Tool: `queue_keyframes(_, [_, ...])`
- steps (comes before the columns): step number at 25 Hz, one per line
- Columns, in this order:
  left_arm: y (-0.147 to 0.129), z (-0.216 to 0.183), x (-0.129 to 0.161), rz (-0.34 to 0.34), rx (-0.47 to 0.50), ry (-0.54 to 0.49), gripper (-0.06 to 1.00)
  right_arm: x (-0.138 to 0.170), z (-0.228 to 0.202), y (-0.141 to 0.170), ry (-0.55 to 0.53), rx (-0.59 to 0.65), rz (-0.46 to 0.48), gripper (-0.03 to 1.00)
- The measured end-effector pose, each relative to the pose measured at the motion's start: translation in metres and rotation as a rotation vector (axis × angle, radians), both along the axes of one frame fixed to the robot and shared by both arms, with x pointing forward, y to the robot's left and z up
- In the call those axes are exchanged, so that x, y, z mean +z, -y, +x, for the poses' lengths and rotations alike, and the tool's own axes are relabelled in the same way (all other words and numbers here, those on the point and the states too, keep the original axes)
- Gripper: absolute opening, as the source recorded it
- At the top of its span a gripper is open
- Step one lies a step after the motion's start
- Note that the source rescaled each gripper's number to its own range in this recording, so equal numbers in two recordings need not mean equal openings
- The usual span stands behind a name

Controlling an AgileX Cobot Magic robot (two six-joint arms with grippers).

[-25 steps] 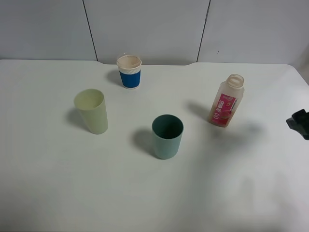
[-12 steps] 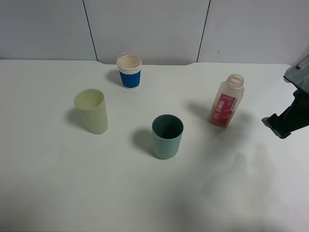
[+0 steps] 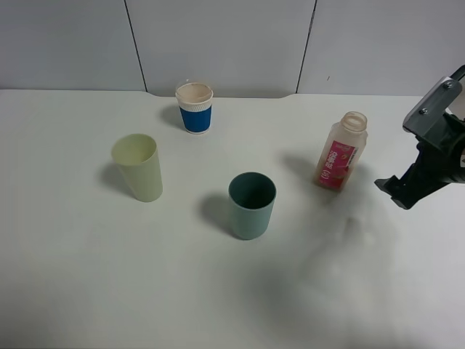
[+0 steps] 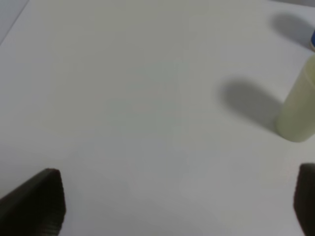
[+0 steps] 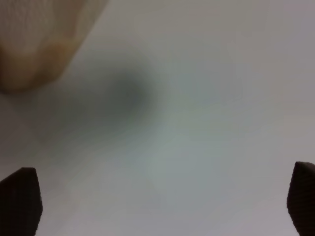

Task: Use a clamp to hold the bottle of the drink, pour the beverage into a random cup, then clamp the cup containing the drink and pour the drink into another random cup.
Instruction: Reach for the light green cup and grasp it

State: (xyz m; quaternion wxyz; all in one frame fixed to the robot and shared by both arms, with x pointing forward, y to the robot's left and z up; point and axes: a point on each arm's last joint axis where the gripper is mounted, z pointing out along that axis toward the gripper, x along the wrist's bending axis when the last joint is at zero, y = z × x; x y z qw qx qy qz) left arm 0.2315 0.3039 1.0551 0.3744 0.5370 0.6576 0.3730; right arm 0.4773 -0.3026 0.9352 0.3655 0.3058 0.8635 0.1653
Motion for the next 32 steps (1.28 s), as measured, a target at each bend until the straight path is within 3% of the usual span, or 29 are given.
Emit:
queue_keyframes(14, [0.0, 0.0, 0.0, 0.0, 0.0, 0.0, 0.8, -0.028, 0.009, -0.021, 0.032, 0.128, 0.213, 1.0])
queue_keyframes(24, [0.0, 0.0, 0.0, 0.0, 0.0, 0.0, 0.8, -0.047, 0.011, -0.018, -0.022, 0.127, 0.252, 1.0])
queue_keyframes(32, [0.0, 0.0, 0.0, 0.0, 0.0, 0.0, 0.8, -0.044, 0.016, -0.008, 0.077, 0.129, 0.322, 1.0])
